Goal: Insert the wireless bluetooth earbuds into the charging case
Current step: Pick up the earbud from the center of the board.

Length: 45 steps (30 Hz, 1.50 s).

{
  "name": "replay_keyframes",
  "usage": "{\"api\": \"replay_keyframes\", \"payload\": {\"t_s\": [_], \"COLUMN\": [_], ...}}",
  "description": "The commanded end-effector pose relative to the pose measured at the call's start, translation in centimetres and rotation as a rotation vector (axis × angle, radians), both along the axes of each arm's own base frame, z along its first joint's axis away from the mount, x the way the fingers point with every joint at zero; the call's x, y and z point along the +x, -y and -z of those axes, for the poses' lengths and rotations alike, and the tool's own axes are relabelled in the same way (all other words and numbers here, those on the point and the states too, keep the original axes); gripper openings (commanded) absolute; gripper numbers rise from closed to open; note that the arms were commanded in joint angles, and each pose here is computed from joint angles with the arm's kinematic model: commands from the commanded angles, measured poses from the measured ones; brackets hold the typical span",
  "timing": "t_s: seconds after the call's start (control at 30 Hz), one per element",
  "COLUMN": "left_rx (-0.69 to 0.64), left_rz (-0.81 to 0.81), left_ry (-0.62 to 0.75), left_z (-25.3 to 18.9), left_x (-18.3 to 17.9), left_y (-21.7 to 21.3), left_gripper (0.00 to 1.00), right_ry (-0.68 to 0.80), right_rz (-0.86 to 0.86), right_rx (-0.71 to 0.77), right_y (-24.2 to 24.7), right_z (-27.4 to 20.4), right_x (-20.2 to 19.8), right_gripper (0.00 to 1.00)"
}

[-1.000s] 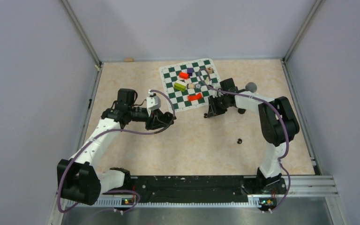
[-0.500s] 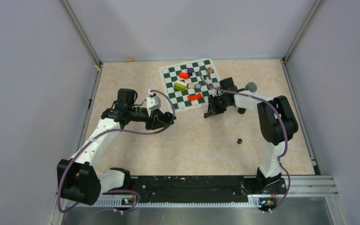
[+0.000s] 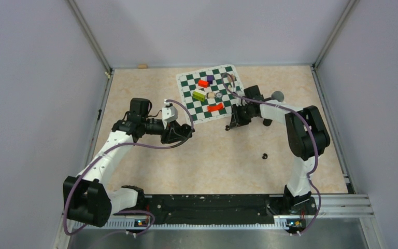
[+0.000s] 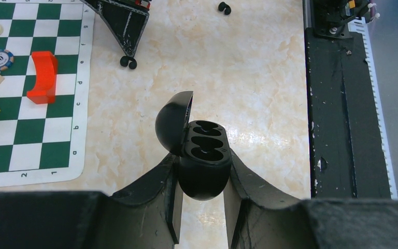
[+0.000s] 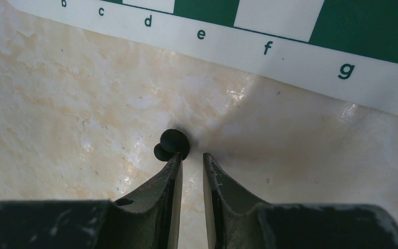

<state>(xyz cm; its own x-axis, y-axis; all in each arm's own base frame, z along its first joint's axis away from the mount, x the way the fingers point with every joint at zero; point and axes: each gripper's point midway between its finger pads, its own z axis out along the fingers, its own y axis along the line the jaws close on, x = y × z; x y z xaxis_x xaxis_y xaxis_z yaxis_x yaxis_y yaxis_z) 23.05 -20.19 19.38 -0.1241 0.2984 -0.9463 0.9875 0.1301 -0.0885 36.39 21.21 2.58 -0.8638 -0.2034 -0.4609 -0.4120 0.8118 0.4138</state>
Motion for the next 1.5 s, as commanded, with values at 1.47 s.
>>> {"api": "replay_keyframes", "payload": {"t_s": [1.47], "left_rx": [-0.025], "left_rz": [0.036], "left_ry": [0.031], "left_z": [-0.6], "left_x": [-0.2], "left_y": [0.3], "left_gripper": [0.00], "right_ry": [0.295], "right_rz": [-0.118], "right_rx": [0.195], "right_y": [-2.7], "right_z": [-9.6], "right_x": [0.7], "right_gripper": [0.05]}}
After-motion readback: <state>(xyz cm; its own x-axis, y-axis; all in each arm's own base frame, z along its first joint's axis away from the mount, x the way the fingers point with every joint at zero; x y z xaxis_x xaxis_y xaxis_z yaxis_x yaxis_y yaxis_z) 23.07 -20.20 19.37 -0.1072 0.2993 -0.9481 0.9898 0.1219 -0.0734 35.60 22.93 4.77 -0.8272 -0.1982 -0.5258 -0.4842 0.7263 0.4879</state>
